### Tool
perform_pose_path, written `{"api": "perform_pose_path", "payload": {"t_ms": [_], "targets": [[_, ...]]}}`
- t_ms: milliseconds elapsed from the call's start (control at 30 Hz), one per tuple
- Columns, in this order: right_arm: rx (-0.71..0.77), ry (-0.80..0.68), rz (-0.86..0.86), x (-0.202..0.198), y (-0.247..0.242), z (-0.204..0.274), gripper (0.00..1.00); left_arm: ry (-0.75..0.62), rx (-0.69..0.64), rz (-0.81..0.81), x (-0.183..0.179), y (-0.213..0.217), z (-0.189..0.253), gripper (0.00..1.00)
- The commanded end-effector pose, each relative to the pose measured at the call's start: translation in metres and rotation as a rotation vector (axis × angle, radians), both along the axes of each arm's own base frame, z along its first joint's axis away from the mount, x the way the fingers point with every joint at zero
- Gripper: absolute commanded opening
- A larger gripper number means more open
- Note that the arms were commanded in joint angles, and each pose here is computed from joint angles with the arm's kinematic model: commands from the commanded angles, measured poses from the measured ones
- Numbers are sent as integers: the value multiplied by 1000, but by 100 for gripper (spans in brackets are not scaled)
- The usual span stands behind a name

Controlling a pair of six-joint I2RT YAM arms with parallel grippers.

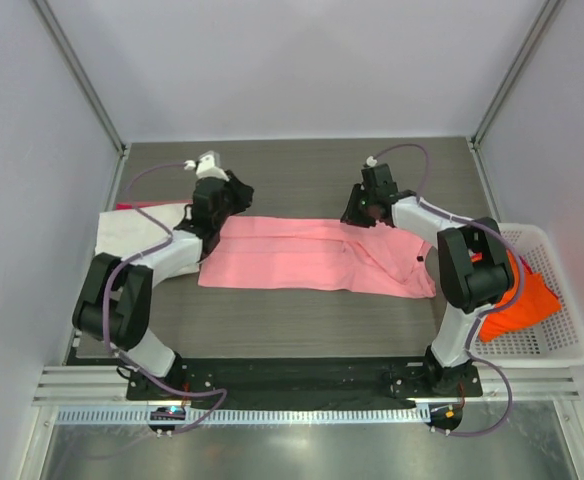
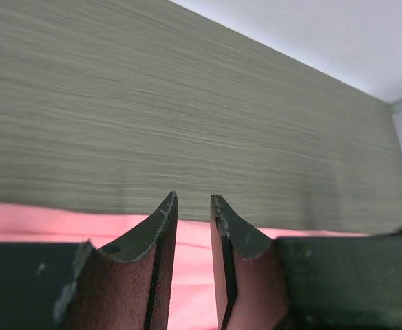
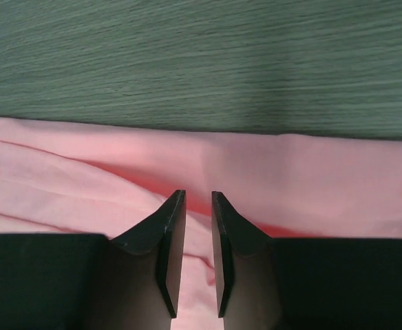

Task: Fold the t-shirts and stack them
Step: Fold the tshirt

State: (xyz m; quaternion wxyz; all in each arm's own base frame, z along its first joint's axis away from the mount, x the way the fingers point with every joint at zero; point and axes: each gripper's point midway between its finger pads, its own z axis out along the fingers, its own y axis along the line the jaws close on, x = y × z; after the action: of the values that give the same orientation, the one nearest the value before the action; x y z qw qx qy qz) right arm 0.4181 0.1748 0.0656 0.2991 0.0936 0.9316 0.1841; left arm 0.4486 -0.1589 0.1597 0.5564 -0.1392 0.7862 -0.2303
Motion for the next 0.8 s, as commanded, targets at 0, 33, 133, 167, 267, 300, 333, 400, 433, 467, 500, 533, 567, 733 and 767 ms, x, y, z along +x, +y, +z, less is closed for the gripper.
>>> {"api": "perform_pose_path", "payload": {"t_ms": [0,33,133,167,267,300,333,400,433,467,500,533,567,733,767], "targets": [[-18,-31,39,11,16,7,26,74,22,-132,-3,-48,-8,28],[-22,-20,49,9,19,2,24,94,18,-150,-4,-55,-11,29],[-54,14,76,0,21,-11,21,140,-19,-204,-3,-82,-18,30],[-65,19,89,-5,22,-14,21,137,-30,-228,2,-92,-13,30],[-78,56,118,-25,25,-25,20,216,-18,-290,-2,-114,-33,29],[-72,46,131,-30,28,-19,19,212,-22,-308,0,-123,-28,29],[-72,65,152,-44,30,-24,18,242,-21,-322,-2,-127,-39,29],[-61,79,201,-68,39,-26,18,257,-31,-343,-2,-136,-44,28],[-33,51,218,-73,43,-11,18,269,-47,-368,-3,-143,-45,27],[-2,51,248,-81,49,-6,18,274,-55,-375,-3,-146,-46,27],[8,52,254,-89,47,-5,18,280,-62,-392,-6,-151,-47,27],[19,17,259,-90,47,10,18,284,-70,-404,-6,-156,-49,27],[9,-3,252,-91,43,17,18,283,-76,-421,-8,-163,-48,27],[-35,-82,150,-79,9,49,29,298,-122,-484,-15,-185,-47,27],[-39,-94,133,-76,3,53,31,298,-129,-491,-15,-188,-47,28]]}}
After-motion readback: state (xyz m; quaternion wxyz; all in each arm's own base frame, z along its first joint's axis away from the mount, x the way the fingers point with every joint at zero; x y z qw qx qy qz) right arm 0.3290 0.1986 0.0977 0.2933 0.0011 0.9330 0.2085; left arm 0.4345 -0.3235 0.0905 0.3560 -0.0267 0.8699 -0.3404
